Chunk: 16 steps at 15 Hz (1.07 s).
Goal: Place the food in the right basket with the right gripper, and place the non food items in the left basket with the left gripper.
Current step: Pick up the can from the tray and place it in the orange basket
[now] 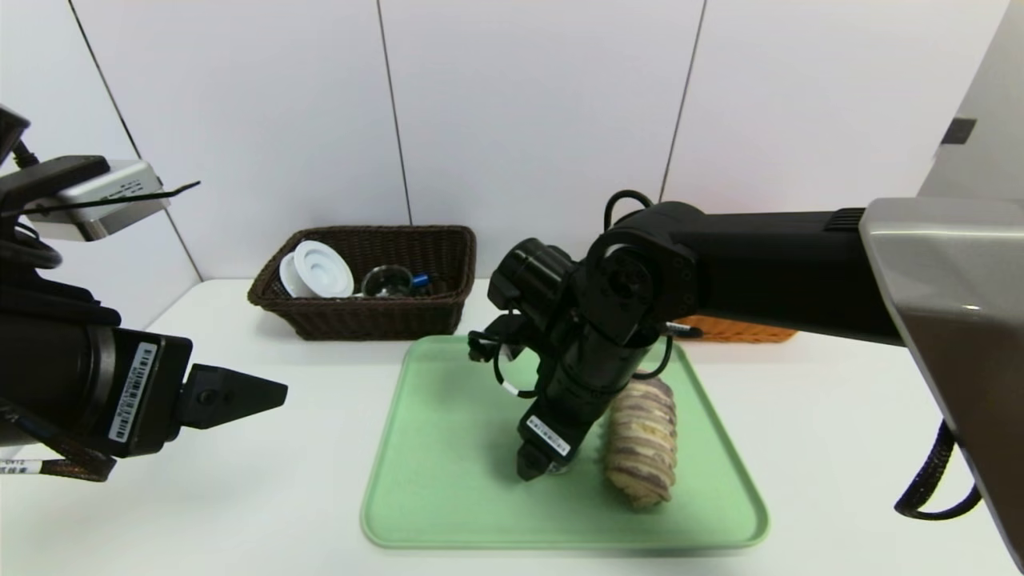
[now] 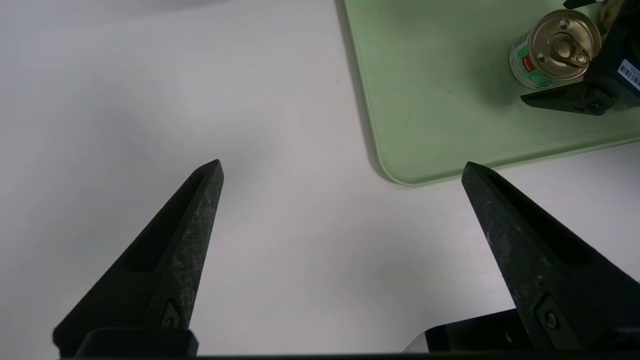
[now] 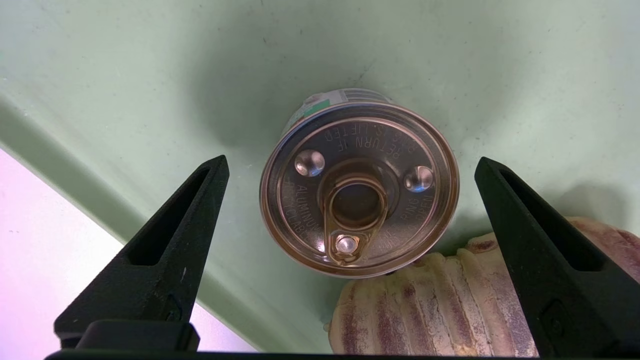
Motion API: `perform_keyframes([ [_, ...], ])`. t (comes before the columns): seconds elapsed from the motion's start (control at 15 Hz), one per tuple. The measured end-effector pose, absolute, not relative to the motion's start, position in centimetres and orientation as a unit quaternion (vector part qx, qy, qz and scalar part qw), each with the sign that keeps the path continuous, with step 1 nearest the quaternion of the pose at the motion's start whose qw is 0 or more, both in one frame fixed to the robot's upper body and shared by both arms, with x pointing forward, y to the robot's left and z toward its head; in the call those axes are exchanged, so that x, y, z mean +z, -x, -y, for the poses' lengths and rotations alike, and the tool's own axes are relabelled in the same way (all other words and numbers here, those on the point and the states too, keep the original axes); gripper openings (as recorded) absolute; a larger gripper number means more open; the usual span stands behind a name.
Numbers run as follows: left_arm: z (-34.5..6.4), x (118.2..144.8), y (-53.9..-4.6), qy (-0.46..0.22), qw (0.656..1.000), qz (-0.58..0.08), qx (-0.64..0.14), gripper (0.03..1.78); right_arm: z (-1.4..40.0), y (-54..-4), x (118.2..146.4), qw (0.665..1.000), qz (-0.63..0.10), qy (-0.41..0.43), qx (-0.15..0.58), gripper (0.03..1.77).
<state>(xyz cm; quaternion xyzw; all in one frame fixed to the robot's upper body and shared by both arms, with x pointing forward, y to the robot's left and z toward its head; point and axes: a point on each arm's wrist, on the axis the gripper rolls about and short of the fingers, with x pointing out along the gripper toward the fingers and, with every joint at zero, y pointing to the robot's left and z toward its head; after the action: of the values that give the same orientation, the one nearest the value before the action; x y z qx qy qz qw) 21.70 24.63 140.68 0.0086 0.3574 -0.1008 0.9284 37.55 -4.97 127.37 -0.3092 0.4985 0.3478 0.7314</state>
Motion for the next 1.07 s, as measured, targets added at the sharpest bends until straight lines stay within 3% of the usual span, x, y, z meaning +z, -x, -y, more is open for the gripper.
perform_keyframes([
  [0.67,-24.52,140.57,-21.85,-0.010,0.927,-0.360,-0.100,1.69,4.84,-38.08,126.43,0.725,-0.509,0.312,0.344,1.70],
  [0.87,-24.52,140.56,-21.86,-0.010,0.927,-0.360,-0.100,1.69,4.82,-38.10,126.37,0.725,-0.510,0.311,0.343,1.23],
  [0.93,-24.51,140.55,-21.87,-0.010,0.927,-0.360,-0.100,1.69,4.81,-38.11,126.34,0.725,-0.510,0.311,0.344,1.13],
  [1.07,-24.41,140.65,-21.99,-0.006,0.929,-0.355,-0.102,1.69,4.82,-38.11,126.36,0.724,-0.510,0.312,0.344,1.12],
])
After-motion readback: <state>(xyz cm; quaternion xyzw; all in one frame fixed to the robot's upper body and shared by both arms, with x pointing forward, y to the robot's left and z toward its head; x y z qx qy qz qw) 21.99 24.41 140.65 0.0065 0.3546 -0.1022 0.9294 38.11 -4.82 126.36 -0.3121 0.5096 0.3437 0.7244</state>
